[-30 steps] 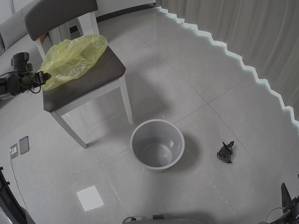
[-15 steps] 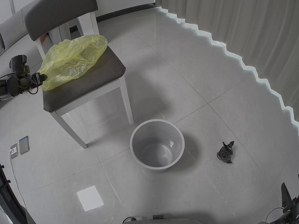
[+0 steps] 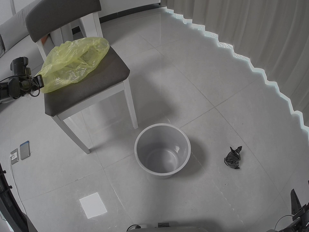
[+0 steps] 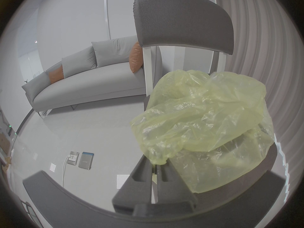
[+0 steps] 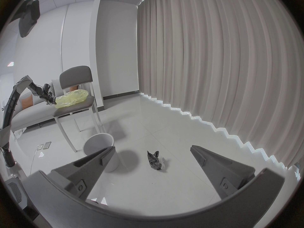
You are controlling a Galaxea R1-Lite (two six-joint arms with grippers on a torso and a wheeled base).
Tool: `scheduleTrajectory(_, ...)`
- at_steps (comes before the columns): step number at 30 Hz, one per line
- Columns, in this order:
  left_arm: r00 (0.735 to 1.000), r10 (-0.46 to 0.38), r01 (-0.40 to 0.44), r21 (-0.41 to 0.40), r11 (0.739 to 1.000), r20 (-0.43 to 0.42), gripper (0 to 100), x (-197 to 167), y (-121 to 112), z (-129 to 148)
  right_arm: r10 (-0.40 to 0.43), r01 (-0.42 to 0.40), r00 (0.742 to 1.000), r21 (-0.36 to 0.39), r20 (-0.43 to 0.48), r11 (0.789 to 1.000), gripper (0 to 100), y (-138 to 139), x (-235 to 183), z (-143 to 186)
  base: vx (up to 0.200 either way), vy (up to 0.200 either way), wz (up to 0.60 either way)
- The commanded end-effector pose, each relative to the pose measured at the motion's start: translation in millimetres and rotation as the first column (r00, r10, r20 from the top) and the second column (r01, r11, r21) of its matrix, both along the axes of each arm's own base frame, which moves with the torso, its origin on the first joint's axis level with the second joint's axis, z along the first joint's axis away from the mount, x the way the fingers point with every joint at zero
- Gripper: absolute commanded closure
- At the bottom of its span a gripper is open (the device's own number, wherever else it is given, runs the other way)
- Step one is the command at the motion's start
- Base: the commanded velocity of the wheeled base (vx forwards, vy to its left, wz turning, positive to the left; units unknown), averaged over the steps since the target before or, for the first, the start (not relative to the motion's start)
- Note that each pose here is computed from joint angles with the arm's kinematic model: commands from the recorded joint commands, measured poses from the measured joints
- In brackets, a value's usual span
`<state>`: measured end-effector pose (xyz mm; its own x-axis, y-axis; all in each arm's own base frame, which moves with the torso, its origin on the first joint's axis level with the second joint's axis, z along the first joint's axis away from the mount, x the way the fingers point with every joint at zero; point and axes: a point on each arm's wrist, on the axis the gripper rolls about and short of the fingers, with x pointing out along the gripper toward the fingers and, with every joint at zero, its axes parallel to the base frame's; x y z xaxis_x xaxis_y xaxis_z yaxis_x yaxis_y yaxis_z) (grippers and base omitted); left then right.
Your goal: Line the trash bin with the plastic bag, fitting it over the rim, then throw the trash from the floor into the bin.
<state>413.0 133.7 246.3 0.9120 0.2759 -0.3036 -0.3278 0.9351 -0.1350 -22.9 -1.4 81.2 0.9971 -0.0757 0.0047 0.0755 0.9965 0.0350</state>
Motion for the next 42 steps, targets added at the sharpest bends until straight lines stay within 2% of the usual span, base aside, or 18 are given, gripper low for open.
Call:
scheduleTrajectory(1,1.0,-0.007,0.007,-0.006,1.0,0.028,100,-0.8,-5.0,9.0,0.002,-0.002,1.0,-0.002,-0.009,1.0,0,0.1,0.6,-5.2,0.0,0.0,0.0)
scheduleTrajectory(5,0.991,-0.072,0.074,-0.017,0.997,0.111,100,-21.1,-34.0,45.5,0.004,-0.004,1.0,-0.002,-0.006,1.0,0,0.1,0.5,-5.1,0.0,0.0,0.0)
scheduleTrajectory(8,0.965,-0.19,0.193,-0.001,0.981,0.179,100,-49.0,-61.0,82.9,0.016,-0.016,1.0,-0.006,0.003,1.0,0,0.4,0.5,-4.1,0.0,0.0,0.0)
scheduleTrajectory(12,0.923,-0.324,0.328,0.016,0.945,0.206,100,-95.2,-103.4,123.2,0.07,-0.092,0.976,0.103,0.206,0.99,0,1.4,-10.1,55.7,0.0,0.0,0.0)
scheduleTrajectory(18,0.88,-0.409,0.41,0.047,0.911,0.242,100,-131.3,-132.0,154.0,0.082,-0.088,0.987,0.041,0.14,0.995,0,1.5,-1.3,74.6,0.0,0.0,0.0)
scheduleTrajectory(21,0.827,-0.492,0.482,0.107,0.869,0.273,100,-173.2,-152.7,180.6,0.126,-0.129,0.982,0.01,0.14,0.992,0,1.7,3.1,101.2,0.0,0.0,0.0)
scheduleTrajectory(24,0.795,-0.557,0.524,0.19,0.83,0.239,100,-202.1,-162.0,192.5,0.17,-0.172,0.98,0.008,0.105,0.985,0,2.7,13.5,114.0,0.0,0.0,0.0)
scheduleTrajectory(25,0.795,-0.557,0.524,0.19,0.83,0.239,100,-202.1,-162.0,192.5,0.17,-0.172,0.98,0.008,0.105,0.985,0,2.7,13.5,114.0,0.0,0.0,0.0)
scheduleTrajectory(26,0.754,-0.623,0.58,0.237,0.78,0.206,100,-230.0,-172.9,198.4,0.212,-0.213,0.975,0.012,0.059,0.977,0,3.9,25.9,121.3,0.0,0.0,0.0)
scheduleTrajectory(29,0.691,-0.7,0.648,0.274,0.71,0.178,100,-265.0,-184.9,203.3,0.258,-0.258,0.966,0.018,-0.006,0.966,0,5.7,46.7,132.1,0.0,0.0,0.0)
scheduleTrajectory(34,0.649,-0.759,0.683,0.398,0.613,0.055,100,-289.8,-198.0,198.2,0.314,-0.313,0.947,0.021,-0.068,0.949,0,8.2,80.1,156.9,0.0,0.0,0.0)
scheduleTrajectory(35,0.646,-0.762,0.685,0.405,0.605,0.046,100,-290.5,-198.5,197.3,0.317,-0.316,0.946,0.02,-0.071,0.948,0,8.3,82.0,158.1,0.0,0.0,0.0)
scheduleTrajectory(36,0.626,-0.78,0.697,0.442,0.565,0.009,100,-292.0,-201.0,195.1,0.331,-0.331,0.94,0.023,-0.084,0.943,0,9.1,91.5,163.8,0.0,0.0,0.0)
scheduleTrajectory(37,0.626,-0.78,0.697,0.442,0.565,0.009,100,-292.0,-201.0,195.1,0.331,-0.331,0.94,0.023,-0.084,0.943,0,9.1,91.5,163.8,0.0,0.0,0.0)
scheduleTrajectory(38,0.599,-0.8,0.708,0.488,0.51,-0.033,100,-291.3,-205.1,191.8,0.359,-0.359,0.928,0.018,-0.1,0.933,0,11.2,105.0,171.9,0.0,0.0,0.0)
scheduleTrajectory(39,0.585,-0.81,0.714,0.501,0.49,-0.041,100,-292.3,-207.1,191.4,0.364,-0.365,0.926,0.017,-0.103,0.931,0,11.8,109.1,174.7,0.0,0.0,0.0)
scheduleTrajectory(40,0.549,-0.834,0.729,0.52,0.445,-0.056,100,-293.7,-213.1,190.8,0.376,-0.376,0.92,0.019,-0.112,0.926,0,13.3,116.9,178.7,0.0,0.0,0.0)
scheduleTrajectory(42,0.5,-0.863,0.748,0.537,0.39,-0.07,100,-297.3,-221.2,190.3,0.387,-0.387,0.914,0.021,-0.122,0.922,0,15.2,125.6,182.5,0.0,0.0,0.0)
